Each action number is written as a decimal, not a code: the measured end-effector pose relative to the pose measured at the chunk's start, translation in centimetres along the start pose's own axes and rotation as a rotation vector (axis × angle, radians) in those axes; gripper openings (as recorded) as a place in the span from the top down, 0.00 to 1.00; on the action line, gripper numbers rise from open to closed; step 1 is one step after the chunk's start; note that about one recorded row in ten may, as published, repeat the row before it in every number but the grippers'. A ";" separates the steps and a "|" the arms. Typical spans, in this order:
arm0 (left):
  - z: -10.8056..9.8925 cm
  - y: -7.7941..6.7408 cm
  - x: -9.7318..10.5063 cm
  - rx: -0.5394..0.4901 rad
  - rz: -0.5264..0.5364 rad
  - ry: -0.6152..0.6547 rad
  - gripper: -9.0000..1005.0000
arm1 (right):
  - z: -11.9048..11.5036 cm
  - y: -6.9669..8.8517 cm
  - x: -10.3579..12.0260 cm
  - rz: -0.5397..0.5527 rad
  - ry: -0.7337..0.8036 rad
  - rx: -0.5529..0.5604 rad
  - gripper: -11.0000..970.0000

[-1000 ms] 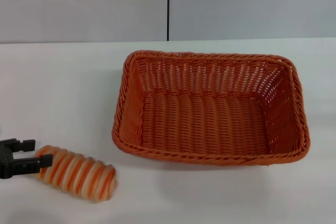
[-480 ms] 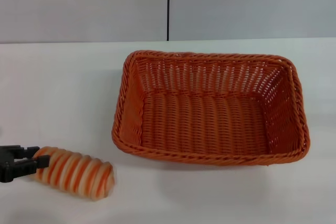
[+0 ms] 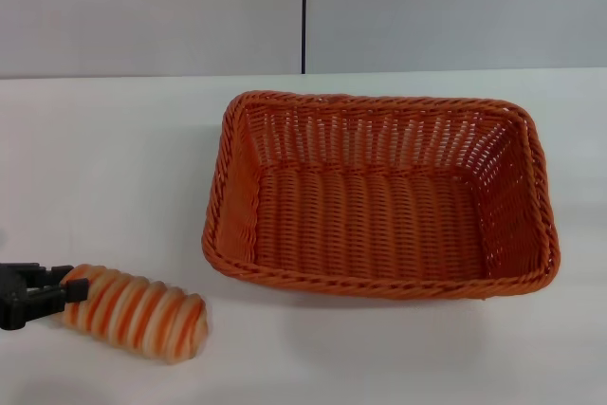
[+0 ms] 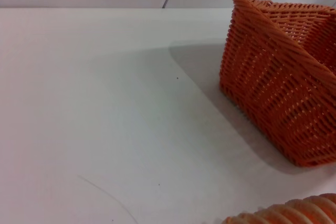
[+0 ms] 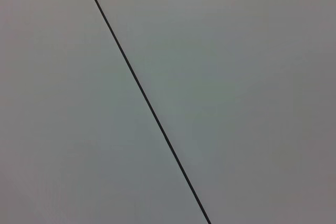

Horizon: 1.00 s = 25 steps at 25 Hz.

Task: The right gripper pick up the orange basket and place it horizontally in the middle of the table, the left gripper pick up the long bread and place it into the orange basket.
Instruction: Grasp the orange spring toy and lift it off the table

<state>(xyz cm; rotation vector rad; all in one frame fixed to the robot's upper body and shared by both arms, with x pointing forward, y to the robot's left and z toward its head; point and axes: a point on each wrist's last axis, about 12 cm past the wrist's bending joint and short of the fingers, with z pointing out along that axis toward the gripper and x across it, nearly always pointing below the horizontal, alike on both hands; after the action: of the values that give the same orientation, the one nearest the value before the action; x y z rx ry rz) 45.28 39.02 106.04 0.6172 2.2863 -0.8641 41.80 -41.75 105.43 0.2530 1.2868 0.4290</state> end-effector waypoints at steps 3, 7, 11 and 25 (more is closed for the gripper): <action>0.0 0.0 0.0 0.003 0.009 0.001 0.64 | 0.0 0.0 0.0 0.001 0.000 0.000 0.35; -0.1 -0.1 0.2 0.004 0.020 -0.001 0.66 | 0.0 0.0 0.0 0.001 0.000 0.000 0.35; -0.1 -0.1 0.2 0.004 0.018 -0.005 0.71 | 0.0 0.0 0.0 0.001 0.000 0.000 0.35; -0.4 0.0 0.2 0.004 0.016 -0.013 0.82 | 0.4 0.1 0.3 0.007 0.003 0.005 0.35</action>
<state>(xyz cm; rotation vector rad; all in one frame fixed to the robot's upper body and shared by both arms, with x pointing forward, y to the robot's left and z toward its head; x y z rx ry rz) 44.96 39.34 106.19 0.6292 2.2658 -0.8624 42.22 -41.49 105.33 0.2610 1.2900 0.4326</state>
